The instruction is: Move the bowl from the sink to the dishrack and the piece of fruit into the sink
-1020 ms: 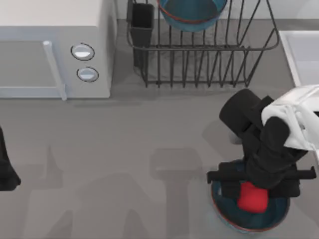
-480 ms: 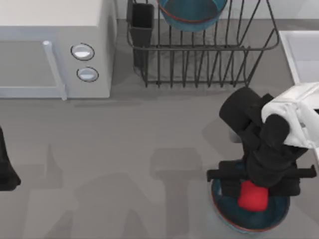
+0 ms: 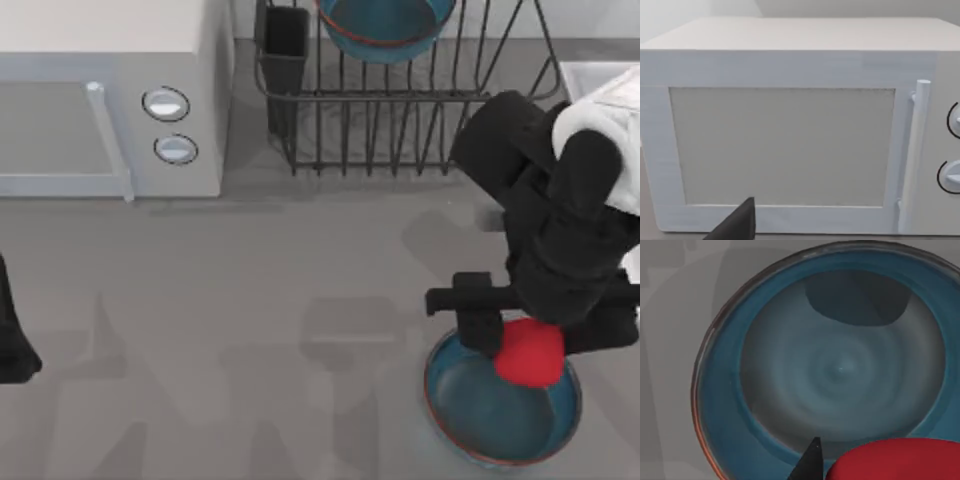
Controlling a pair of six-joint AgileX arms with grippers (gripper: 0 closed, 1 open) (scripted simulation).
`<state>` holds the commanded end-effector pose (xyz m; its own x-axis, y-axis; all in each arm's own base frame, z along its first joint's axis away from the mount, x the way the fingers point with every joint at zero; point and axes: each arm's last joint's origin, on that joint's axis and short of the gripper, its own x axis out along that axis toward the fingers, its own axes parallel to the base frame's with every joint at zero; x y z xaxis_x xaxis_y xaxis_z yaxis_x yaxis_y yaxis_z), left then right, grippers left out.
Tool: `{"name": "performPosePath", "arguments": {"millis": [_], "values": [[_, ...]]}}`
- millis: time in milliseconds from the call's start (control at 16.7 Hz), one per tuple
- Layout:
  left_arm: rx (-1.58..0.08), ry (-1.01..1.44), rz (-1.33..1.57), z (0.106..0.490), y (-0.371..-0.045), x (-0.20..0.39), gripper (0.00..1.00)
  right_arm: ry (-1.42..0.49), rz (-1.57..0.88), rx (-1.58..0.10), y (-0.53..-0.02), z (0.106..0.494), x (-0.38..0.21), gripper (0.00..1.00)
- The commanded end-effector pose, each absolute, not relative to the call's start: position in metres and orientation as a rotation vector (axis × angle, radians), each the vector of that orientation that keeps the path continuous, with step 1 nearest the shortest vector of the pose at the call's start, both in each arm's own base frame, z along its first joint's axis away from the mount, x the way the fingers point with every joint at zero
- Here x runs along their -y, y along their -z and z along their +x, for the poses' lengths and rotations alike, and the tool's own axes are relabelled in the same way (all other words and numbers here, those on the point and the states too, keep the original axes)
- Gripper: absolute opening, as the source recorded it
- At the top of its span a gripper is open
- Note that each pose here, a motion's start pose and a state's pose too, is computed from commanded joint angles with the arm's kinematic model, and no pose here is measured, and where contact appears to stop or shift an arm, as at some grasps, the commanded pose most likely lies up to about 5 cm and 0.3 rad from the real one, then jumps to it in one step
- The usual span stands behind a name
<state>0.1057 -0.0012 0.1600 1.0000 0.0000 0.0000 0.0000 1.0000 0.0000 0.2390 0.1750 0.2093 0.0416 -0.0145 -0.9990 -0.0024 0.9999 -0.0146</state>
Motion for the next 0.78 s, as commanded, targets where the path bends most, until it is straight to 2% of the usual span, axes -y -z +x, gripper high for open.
{"name": "performPosePath", "arguments": {"millis": [180, 480, 780], "values": [[0.000, 0.000, 0.000, 0.106, -0.160, 0.001, 1.00, 0.003, -0.007, -1.518, -0.226, 0.237, -0.173, 0.00], [0.000, 0.000, 0.000, 0.106, -0.160, 0.001, 1.00, 0.003, 0.001, -1.518, -0.224, 0.239, -0.173, 0.00], [0.000, 0.000, 0.000, 0.106, -0.160, 0.001, 1.00, -0.034, 0.150, -1.419, -0.210, 0.269, -0.146, 0.00]]}}
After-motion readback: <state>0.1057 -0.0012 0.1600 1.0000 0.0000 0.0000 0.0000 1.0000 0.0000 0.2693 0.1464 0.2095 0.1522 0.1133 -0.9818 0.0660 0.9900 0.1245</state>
